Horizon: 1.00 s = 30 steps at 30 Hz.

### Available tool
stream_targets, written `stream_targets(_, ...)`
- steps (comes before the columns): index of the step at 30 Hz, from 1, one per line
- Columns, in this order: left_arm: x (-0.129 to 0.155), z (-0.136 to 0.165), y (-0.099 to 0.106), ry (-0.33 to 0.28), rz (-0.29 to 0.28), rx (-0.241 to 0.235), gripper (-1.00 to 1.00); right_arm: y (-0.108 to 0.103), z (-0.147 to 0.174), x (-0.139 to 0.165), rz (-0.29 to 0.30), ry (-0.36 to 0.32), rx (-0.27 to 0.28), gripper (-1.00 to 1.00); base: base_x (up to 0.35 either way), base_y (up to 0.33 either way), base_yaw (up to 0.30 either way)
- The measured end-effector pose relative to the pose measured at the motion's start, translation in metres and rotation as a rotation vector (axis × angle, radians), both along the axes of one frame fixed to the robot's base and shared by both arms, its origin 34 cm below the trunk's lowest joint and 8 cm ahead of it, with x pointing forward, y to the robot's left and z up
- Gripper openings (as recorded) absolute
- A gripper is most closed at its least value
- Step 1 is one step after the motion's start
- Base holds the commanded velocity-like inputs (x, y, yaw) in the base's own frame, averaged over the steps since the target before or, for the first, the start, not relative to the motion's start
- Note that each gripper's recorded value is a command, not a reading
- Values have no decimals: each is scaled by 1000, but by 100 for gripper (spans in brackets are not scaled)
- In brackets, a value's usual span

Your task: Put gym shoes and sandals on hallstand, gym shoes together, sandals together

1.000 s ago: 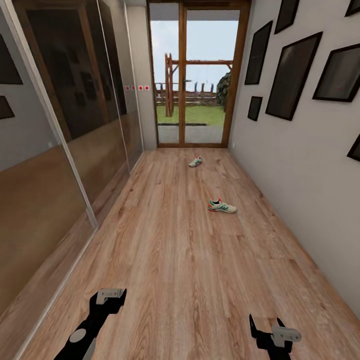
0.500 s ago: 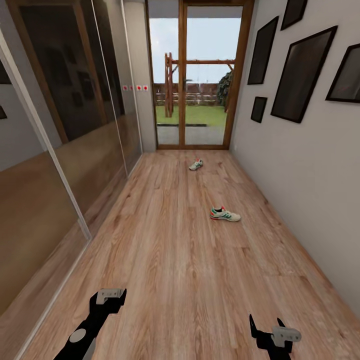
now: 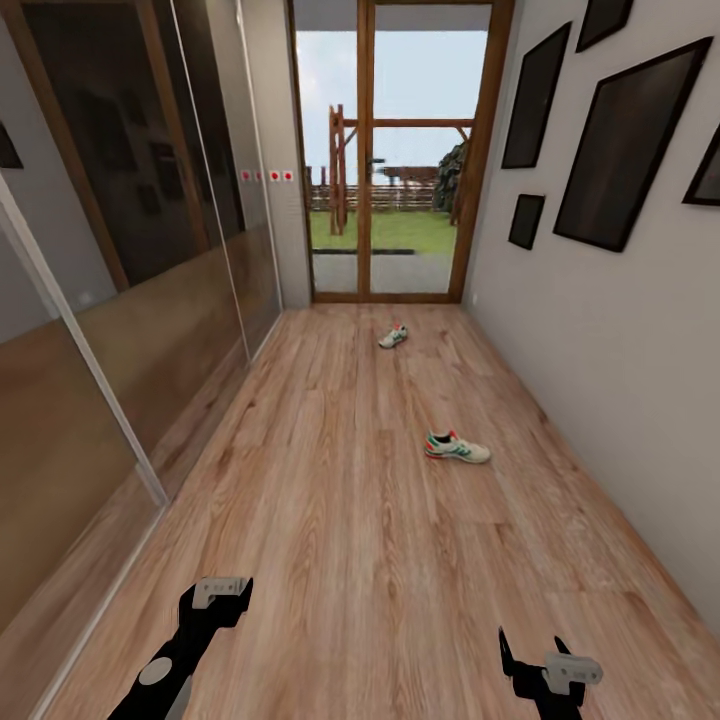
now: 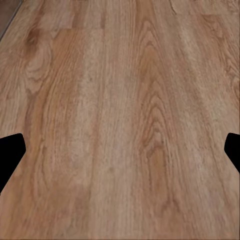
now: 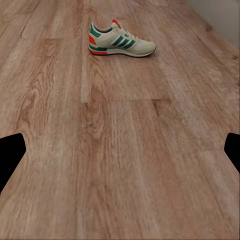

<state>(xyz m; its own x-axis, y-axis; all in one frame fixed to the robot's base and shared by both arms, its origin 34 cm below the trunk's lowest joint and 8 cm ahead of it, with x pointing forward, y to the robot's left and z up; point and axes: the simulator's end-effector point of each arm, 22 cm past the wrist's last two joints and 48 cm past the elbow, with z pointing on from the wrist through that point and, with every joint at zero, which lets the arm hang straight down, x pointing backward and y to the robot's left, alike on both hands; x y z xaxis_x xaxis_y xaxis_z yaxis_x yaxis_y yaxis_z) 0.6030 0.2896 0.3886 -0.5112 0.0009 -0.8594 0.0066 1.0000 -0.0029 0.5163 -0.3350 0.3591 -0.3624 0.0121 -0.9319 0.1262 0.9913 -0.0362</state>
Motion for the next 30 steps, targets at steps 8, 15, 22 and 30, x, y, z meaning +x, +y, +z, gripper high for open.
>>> stream_targets(8, 0, 0, 0, 0, 0, 0, 100, 0, 0, 0, 1, 0, 0, 100, 339, 0, 0)
stream_targets(15, 0, 0, 0, 0, 1, -1, 100, 0, 0, 0, 0, 0, 0, 100, 339, 0, 0)
stream_targets(22, 0, 0, 0, 0, 1, -1, 100, 0, 0, 0, 0, 0, 0, 100, 339, 0, 0)
stream_targets(30, 0, 0, 0, 0, 1, -1, 100, 0, 0, 0, 0, 0, 0, 100, 339, 0, 0)
